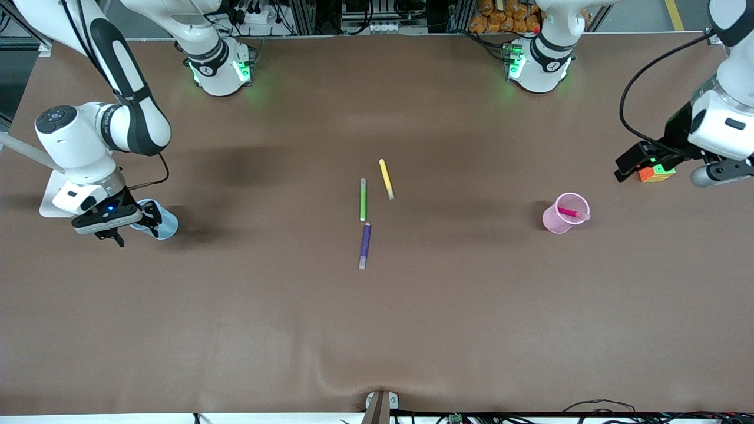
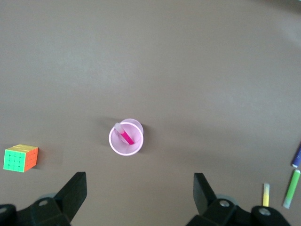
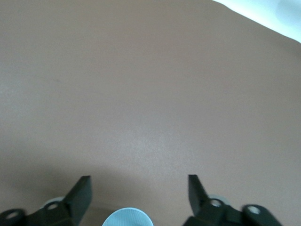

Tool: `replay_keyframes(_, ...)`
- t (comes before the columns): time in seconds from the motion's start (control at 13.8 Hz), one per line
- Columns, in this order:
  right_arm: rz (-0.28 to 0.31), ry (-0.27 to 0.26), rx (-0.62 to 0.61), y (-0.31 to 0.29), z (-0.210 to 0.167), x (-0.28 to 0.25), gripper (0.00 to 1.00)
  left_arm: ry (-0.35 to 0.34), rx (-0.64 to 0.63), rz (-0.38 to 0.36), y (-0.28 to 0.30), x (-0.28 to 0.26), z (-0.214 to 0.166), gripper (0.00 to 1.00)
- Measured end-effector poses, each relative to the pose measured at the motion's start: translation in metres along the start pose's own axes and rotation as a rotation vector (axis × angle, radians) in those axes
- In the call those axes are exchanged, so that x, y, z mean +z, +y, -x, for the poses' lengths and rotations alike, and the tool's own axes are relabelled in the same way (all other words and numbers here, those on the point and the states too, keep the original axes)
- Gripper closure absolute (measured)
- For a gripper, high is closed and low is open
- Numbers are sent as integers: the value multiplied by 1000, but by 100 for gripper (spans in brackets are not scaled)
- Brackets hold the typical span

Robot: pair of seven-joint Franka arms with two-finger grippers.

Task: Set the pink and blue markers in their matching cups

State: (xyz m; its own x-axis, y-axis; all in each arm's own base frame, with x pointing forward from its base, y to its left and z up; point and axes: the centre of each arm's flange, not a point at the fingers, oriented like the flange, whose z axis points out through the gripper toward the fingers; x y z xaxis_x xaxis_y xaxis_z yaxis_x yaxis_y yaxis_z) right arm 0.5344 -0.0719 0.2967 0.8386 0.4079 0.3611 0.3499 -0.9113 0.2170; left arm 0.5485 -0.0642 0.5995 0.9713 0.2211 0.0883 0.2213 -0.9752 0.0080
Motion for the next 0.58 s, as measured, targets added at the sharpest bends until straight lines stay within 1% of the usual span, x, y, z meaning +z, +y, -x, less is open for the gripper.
replay_keyframes(0.07, 4, 8, 8, 2, -3, -3, 0, -4, 1, -1, 0, -3, 1, 0)
replay_keyframes(0.14, 4, 13, 29, 6, -9, -6, 0, -10, 0, -6, -1, -7, 1, 0)
replay_keyframes(0.29, -17, -6, 96, 14, -23, -13, 0, -8, 34, -19, -10, -22, -1, 0)
replay_keyframes(0.36, -37, -31, 145, 18, -33, -19, 0, 1, 58, -17, -19, -32, -4, 0)
replay_keyframes(0.43, -67, -74, 206, 23, -45, -26, 0, 9, 69, -17, -31, -41, -6, 0)
replay_keyframes(0.58, -133, -192, 327, 32, -76, -54, 0, -17, 65, -26, -52, -54, -4, 0)
